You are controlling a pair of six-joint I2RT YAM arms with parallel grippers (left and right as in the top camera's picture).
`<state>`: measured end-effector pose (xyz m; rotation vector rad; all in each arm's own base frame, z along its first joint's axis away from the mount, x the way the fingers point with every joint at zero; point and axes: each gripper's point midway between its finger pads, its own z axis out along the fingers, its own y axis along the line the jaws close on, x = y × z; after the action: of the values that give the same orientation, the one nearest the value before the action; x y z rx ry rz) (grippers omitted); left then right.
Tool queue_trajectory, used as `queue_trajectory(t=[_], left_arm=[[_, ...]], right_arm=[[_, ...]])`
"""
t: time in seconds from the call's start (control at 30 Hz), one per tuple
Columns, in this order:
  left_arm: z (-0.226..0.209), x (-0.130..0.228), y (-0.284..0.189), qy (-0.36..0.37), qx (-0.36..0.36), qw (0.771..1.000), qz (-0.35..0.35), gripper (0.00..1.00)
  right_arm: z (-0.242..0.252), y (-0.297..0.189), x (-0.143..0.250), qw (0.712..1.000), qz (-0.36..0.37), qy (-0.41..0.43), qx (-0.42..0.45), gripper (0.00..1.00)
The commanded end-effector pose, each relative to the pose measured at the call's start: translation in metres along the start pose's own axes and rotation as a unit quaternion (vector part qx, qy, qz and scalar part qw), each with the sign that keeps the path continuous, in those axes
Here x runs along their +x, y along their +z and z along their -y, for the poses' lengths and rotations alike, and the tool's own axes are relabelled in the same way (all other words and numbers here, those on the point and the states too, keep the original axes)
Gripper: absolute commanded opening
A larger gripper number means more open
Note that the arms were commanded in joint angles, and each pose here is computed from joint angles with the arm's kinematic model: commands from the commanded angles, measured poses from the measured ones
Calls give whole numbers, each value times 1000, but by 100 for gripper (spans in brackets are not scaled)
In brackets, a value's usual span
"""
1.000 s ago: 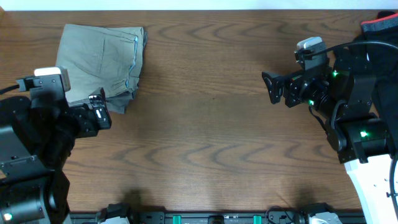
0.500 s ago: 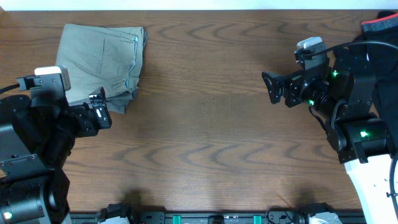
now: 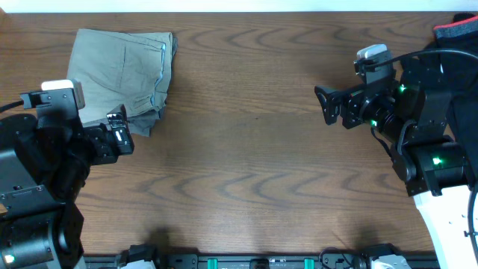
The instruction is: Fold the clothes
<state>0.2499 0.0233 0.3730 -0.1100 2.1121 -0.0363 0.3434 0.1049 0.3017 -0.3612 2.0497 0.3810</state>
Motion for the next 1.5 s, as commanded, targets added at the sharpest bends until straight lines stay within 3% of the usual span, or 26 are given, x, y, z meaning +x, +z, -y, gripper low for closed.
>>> queue_trajectory(t=[0.0, 1.07, 1.33, 1.47], left_arm=[[-2, 1, 1, -3, -7, 1000, -3, 98], [-2, 1, 1, -3, -7, 1000, -3, 98], [-2, 1, 1, -3, -7, 1000, -3, 98], [-2, 1, 1, -3, -7, 1000, -3, 98]], right_arm=[[-2, 1, 1, 1000, -2, -11, -1, 99], [-1, 1, 6, 1000, -13, -8, 1, 99], [6, -6, 72, 997, -77, 5, 30, 99], [18, -8, 96, 997, -26, -19, 66, 99]])
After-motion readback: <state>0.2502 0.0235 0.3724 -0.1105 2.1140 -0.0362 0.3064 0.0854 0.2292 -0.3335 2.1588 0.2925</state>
